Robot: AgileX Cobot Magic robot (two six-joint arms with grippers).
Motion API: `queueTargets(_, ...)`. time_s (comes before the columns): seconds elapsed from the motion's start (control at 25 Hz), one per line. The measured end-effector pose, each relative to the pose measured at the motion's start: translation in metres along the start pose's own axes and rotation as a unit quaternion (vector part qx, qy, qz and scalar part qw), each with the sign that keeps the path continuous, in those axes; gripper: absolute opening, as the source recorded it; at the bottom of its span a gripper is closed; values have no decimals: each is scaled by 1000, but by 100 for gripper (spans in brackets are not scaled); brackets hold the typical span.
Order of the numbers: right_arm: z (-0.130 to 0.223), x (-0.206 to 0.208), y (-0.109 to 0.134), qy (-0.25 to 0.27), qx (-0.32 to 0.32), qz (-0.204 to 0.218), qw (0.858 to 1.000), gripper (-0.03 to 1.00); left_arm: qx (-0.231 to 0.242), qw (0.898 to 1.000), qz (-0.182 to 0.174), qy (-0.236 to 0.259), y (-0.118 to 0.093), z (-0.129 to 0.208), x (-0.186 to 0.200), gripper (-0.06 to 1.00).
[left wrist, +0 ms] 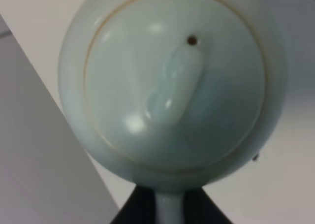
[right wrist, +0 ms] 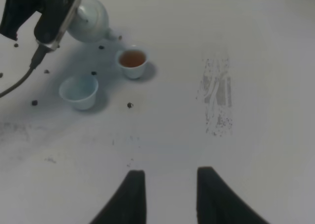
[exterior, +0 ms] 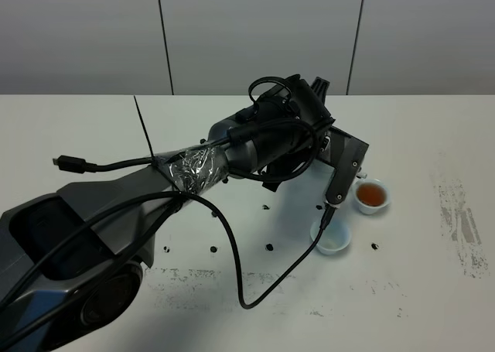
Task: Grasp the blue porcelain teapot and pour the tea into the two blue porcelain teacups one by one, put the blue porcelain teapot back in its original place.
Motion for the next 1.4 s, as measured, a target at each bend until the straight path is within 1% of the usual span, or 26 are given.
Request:
queueTargets(0.08, 0, 0, 0, 0, 0, 0, 1000, 24, 45, 999, 7, 8, 1, 8, 2, 8)
queueTargets(0.2, 0, 0, 0, 0, 0, 0, 1000, 24, 116, 993, 12, 7, 6, 18, 8, 8)
queueTargets(0.28, 0, 0, 0, 0, 0, 0, 1000, 24, 152, 988, 18, -3, 10, 24, 16, 8)
queueTargets(0.36, 0, 0, 0, 0, 0, 0, 1000, 24, 182, 983, 35, -20, 12, 27, 25, 8)
queueTargets(0.44, 0, 0, 0, 0, 0, 0, 1000, 24, 215, 974, 57, -40, 12, 31, 34, 8)
queueTargets(0.52, 0, 0, 0, 0, 0, -1, 1000, 24, 254, 961, 90, -65, 9, 35, 39, 8)
queueTargets(0.6, 0, 0, 0, 0, 0, -1, 1000, 24, 283, 948, 119, -79, 4, 39, 40, 8)
queueTargets(0.72, 0, 0, 0, 0, -1, -1, 1000, 24, 311, 934, 152, -92, -5, 41, 33, 8)
queueTargets(0.8, 0, 0, 0, 0, -1, -1, 1000, 24, 327, 925, 167, -92, -13, 40, 28, 8)
queueTargets(0.88, 0, 0, 0, 0, -1, -1, 1000, 24, 348, 917, 173, -93, -19, 38, 21, 8)
queueTargets(0.96, 0, 0, 0, 0, -1, -1, 1000, 24, 367, 909, 171, -101, -21, 36, 16, 8)
queueTargets(1.12, 0, 0, 1, 0, -1, -2, 1000, 24, 383, 901, 173, -111, -24, 30, 6, 8)
queueTargets(1.24, 0, 0, 1, 0, -1, -2, 1000, 24, 391, 894, 187, -112, -31, 26, -4, 8)
queueTargets(1.4, 0, 0, 1, 0, -1, -2, 1000, 24, 397, 889, 202, -110, -39, 22, -14, 8)
Point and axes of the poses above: a point on each arm's last joint axis where the gripper is mounted, x pointing back along that axis away from the gripper, y along the wrist's bending axis when the last joint is at zero, z = x × y, the point moved 5 cm from there along -x, pointing out along that axis toward the gripper, and after that the axes turned 6 degrees about x, right-handed, at the moved point
